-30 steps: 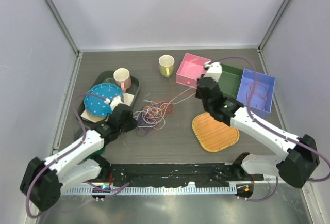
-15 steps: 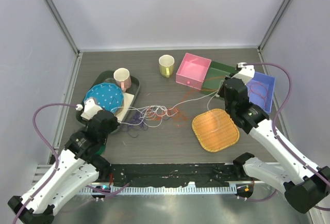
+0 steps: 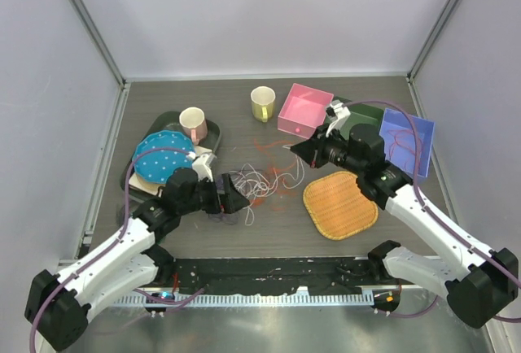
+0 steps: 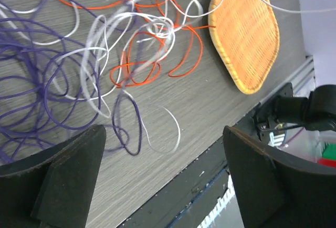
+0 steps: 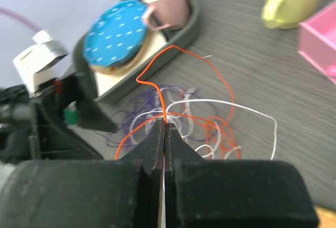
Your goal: Untangle the cables
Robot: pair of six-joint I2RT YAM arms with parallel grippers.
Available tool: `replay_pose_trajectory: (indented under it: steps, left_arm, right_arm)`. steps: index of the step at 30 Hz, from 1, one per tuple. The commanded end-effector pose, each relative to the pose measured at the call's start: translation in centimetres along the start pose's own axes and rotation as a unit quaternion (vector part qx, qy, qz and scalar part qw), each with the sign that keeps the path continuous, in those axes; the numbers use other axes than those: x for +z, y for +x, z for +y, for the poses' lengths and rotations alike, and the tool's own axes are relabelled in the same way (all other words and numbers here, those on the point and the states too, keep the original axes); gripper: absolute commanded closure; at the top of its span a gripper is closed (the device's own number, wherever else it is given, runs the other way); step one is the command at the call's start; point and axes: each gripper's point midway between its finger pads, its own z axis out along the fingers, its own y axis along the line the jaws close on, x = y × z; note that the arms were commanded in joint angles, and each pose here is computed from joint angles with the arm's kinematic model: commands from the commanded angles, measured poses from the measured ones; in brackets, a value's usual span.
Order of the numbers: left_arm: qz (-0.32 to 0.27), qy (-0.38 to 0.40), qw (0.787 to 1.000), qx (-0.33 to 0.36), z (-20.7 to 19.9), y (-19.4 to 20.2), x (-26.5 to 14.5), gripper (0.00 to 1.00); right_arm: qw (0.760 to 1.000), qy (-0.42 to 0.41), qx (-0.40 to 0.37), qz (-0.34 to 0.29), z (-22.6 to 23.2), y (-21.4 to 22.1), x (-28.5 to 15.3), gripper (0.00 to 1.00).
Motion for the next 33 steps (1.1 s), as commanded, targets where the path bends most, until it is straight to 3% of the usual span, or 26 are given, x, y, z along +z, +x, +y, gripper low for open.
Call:
replay_pose_trajectory:
  steps: [1, 10, 11, 13, 15, 19, 26, 29, 33]
  left_arm:
    - [-0.033, 0.096, 0.993, 0.066, -4.7, -2.8, -0.2, 0.0]
    - [-0.088, 0.157, 0.97, 0.166, -9.8, -7.2, -2.6, 0.0]
    - [-0.077, 0.183, 0.962, 0.186, -10.7, -6.7, -2.8, 0.0]
    - [-0.067, 0.233, 0.928, 0.284, -12.0, -5.8, -3.1, 0.0]
    - [-0.088, 0.253, 0.896, 0.355, -12.7, -6.0, -3.4, 0.0]
    - [-0.099, 0.276, 0.865, 0.408, -13.9, -6.6, -3.8, 0.0]
    - [-0.054, 0.262, 0.878, 0.396, -13.7, -6.9, -0.2, 0.0]
    - [-0.053, 0.22, 0.891, 0.394, -13.3, -7.7, 1.3, 0.0]
    - [-0.036, 0.249, 0.881, 0.401, -14.6, -5.9, 2.0, 0.0]
  right_arm:
    - [0.986, -0.164, -0.042, 0.002, 6.2, -0.4, -0.5, 0.99]
    - [0.983, -0.178, -0.047, 0.006, 7.0, -0.1, -0.8, 0.99]
    - [0.983, -0.177, -0.046, 0.008, 7.0, 0.0, -0.8, 0.99]
    - [0.983, -0.177, -0.046, 0.008, 7.1, -0.2, -1.0, 0.99]
    - [0.983, -0.178, -0.045, 0.012, 7.1, 0.0, -1.1, 0.99]
    - [0.984, -0.173, -0.047, 0.017, 7.0, 0.1, -1.4, 0.99]
    - [0.978, -0.203, -0.033, 0.018, 8.2, -0.1, -1.7, 0.99]
    - [0.978, -0.204, -0.029, 0.02, 8.3, -0.1, -1.8, 0.99]
    - [0.988, -0.154, 0.006, 0.004, 7.0, -0.9, -1.1, 0.99]
